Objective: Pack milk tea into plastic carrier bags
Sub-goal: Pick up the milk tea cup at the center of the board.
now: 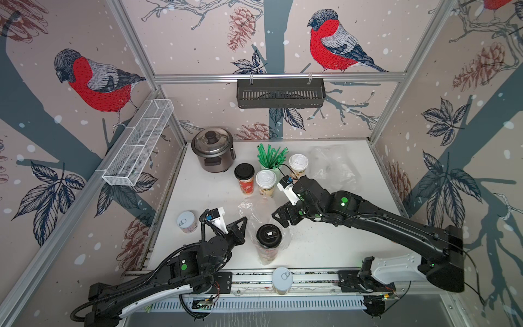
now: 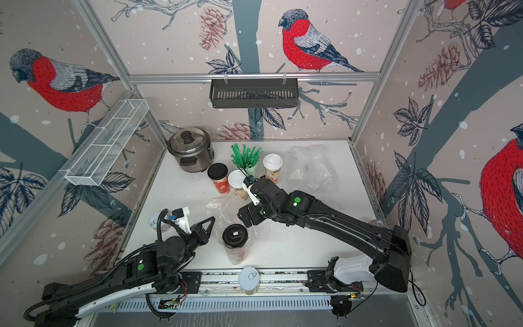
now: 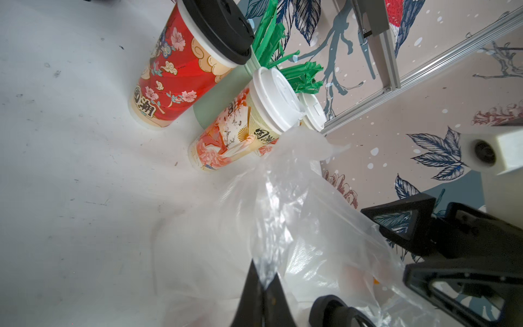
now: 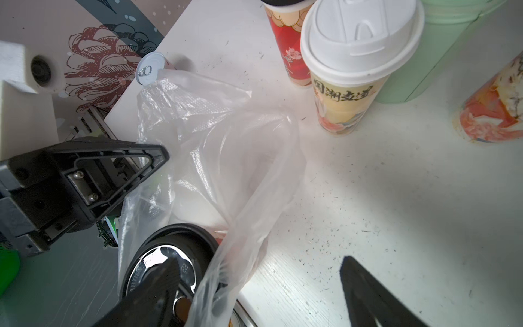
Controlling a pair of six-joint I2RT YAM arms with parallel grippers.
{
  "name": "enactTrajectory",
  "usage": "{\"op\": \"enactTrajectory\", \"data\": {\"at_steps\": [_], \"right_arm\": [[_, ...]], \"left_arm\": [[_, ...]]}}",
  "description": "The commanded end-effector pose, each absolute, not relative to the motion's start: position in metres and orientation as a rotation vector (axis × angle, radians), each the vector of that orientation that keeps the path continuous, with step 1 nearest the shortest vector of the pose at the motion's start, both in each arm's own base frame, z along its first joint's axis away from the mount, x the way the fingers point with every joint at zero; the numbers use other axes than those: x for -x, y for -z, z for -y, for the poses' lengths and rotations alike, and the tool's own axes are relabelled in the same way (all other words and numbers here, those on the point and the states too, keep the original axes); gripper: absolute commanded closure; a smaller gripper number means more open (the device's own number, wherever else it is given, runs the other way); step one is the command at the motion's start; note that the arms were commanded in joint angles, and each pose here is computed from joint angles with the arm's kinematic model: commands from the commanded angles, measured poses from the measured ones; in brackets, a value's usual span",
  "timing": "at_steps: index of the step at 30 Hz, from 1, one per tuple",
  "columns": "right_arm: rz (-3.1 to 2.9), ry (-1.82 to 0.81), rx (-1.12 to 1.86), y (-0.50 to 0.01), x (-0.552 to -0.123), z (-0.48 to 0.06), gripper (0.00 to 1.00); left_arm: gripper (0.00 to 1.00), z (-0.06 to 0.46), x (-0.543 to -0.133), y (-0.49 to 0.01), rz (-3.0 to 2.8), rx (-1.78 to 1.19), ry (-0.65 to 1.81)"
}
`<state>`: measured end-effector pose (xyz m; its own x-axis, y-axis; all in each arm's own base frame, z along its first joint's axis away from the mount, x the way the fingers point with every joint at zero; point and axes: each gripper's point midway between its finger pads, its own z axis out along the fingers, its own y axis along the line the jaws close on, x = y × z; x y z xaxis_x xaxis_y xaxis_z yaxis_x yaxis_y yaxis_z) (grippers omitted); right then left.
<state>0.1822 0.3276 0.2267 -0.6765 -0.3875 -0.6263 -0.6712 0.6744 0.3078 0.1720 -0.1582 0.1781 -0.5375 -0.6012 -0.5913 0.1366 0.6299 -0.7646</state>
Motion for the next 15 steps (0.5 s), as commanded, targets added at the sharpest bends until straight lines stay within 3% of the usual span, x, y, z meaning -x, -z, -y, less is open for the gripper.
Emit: {"op": "enactTrajectory", "data": {"at_steps": [1,9,15], "right_arm": [[-2.328,-0.719,0.764,-0.239,-0.201,-0.321,0.1],[-2.186,-0.698,0.599,-0.288,-0.263,-0.286,0.06],[-2.224,-0.493,0.444,-0.278,-0.337,-0.239,0.06]], "left_arm": [[1.0,0.15,-0.175,-0.172,-1.915,0.393,0.944],[1.0,0.15,-0.177,-0.18,-1.878,0.382,0.945],[1.0,0.152,-0.177,-0.185,-1.87,0.375,0.953]]}}
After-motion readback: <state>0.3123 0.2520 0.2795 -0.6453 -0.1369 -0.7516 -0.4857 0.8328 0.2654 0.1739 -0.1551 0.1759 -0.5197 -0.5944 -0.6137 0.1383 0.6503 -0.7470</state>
